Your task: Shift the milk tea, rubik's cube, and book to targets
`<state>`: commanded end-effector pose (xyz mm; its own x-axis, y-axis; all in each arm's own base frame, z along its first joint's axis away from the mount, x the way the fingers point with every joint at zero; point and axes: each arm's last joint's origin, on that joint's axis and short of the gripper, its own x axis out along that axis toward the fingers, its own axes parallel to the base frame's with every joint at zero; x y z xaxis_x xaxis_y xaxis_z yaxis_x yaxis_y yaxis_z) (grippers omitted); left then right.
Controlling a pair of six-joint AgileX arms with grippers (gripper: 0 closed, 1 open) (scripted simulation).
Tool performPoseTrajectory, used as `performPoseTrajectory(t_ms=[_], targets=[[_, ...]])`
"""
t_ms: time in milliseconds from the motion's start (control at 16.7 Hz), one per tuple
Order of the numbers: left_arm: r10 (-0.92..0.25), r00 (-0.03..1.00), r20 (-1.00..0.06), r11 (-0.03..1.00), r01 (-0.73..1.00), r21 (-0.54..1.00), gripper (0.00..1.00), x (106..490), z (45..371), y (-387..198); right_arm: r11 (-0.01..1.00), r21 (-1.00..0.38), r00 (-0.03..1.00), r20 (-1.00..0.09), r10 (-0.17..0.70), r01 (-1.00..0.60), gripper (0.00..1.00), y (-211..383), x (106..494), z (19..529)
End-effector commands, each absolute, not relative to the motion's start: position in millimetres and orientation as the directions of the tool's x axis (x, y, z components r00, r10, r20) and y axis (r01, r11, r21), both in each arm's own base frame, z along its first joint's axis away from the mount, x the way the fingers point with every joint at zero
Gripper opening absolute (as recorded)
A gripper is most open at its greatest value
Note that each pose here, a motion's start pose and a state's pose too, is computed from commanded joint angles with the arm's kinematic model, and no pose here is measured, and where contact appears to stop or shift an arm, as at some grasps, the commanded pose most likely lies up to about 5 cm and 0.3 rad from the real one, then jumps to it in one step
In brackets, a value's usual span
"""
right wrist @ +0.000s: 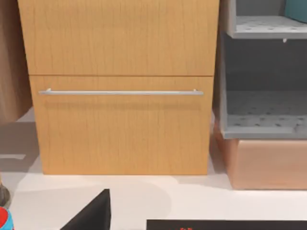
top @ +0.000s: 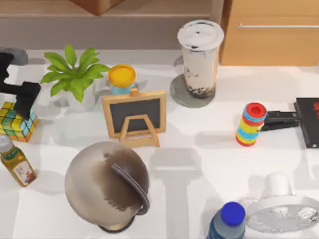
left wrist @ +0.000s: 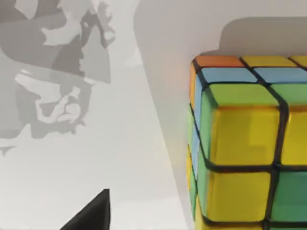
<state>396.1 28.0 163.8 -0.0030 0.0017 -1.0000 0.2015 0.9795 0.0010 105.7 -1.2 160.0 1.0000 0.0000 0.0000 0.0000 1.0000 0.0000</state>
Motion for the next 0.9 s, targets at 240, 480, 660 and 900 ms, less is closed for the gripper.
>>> performPoseTrajectory(t_ms=[240, 480, 660, 900], targets=[[0.0, 0.0, -1.0, 0.979, 0.203, 0.0, 1.0, 399, 144, 16, 1.0, 0.0, 1.0, 0.0, 0.0, 0.0, 1.0, -1, 106, 160], [0.0, 0.0, -1.0, 0.979, 0.203, 0.0, 0.92, 399, 144, 16, 1.0, 0.0, 1.0, 0.0, 0.0, 0.0, 1.0, -1, 106, 160], [0.0, 0.0, -1.0, 0.979, 0.203, 0.0, 0.7, 399, 144, 16, 1.0, 0.0, 1.0, 0.0, 0.0, 0.0, 1.0, -1, 106, 160], [0.0, 0.0, -1.0, 0.979, 0.203, 0.0, 0.4, 399, 144, 16, 1.0, 0.0, 1.0, 0.0, 0.0, 0.0, 1.0, -1, 106, 160]])
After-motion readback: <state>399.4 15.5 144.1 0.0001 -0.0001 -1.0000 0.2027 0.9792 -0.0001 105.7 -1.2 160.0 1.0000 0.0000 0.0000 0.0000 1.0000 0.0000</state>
